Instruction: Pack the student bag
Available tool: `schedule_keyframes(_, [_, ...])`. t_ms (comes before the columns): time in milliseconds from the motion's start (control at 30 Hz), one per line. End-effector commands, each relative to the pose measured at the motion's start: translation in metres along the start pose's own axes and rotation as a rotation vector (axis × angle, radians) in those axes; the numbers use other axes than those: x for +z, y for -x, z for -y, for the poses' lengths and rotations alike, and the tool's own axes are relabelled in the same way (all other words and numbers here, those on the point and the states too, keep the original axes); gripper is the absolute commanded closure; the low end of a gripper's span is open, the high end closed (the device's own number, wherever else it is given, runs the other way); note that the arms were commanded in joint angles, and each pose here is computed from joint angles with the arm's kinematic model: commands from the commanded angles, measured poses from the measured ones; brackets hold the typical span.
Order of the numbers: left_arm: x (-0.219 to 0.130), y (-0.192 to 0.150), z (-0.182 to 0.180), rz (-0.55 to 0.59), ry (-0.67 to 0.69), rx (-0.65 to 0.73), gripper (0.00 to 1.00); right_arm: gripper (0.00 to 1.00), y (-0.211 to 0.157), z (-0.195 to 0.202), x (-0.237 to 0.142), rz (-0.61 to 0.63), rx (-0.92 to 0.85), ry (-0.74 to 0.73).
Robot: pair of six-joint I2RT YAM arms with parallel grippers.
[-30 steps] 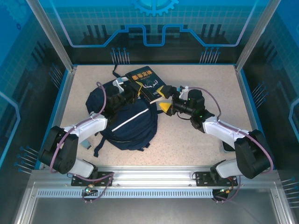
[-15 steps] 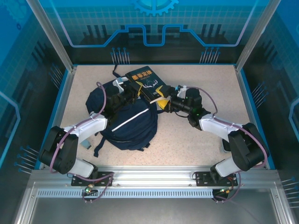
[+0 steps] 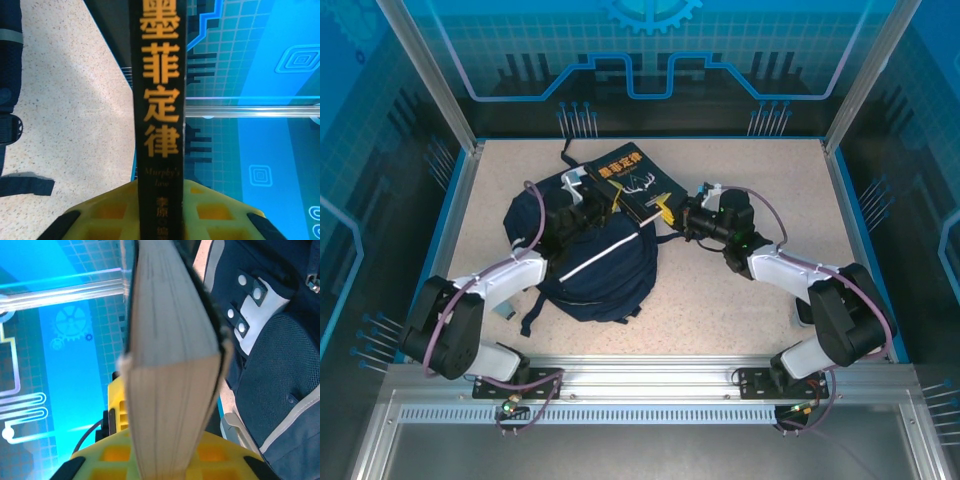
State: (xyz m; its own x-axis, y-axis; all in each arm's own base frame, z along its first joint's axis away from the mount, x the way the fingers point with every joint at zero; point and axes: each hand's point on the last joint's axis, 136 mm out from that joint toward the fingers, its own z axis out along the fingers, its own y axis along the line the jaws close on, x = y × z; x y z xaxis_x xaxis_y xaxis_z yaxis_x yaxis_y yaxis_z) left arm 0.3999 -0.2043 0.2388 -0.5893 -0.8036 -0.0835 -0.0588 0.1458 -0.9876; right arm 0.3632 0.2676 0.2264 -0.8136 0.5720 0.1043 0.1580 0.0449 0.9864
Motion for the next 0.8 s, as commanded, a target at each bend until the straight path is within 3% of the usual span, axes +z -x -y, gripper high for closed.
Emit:
schedule_keyframes(0, [-0.017,-0.021,0.025,-0.090,-0.062,0.106,0.72,0.92,0.017,-0.003,-0.009,0.061,-0.048,-0.014])
schedule_keyframes(67, [-0.023,-0.025,0.015,-0.107,-0.016,0.136,0.56,0.96,0.020,-0.002,-0.016,0.071,-0.075,-0.041])
schedule_keyframes(133, [-0.033,-0.027,0.002,-0.113,0.059,0.191,0.34,0.98,0.024,-0.002,-0.026,0.087,-0.115,-0.075])
schedule_keyframes(267, [-0.059,-0.029,-0.027,-0.141,0.254,0.347,0.15,0.99,0.035,-0.003,-0.055,0.137,-0.202,-0.135])
schedule_keyframes(500, [-0.105,-0.036,-0.057,-0.286,0.521,0.646,0.05,0.99,0.051,-0.004,-0.118,0.252,-0.355,-0.258])
schedule_keyframes(767, [-0.107,-0.061,-0.079,-0.465,0.707,1.007,0.05,0.98,0.050,0.001,-0.151,0.286,-0.416,-0.341])
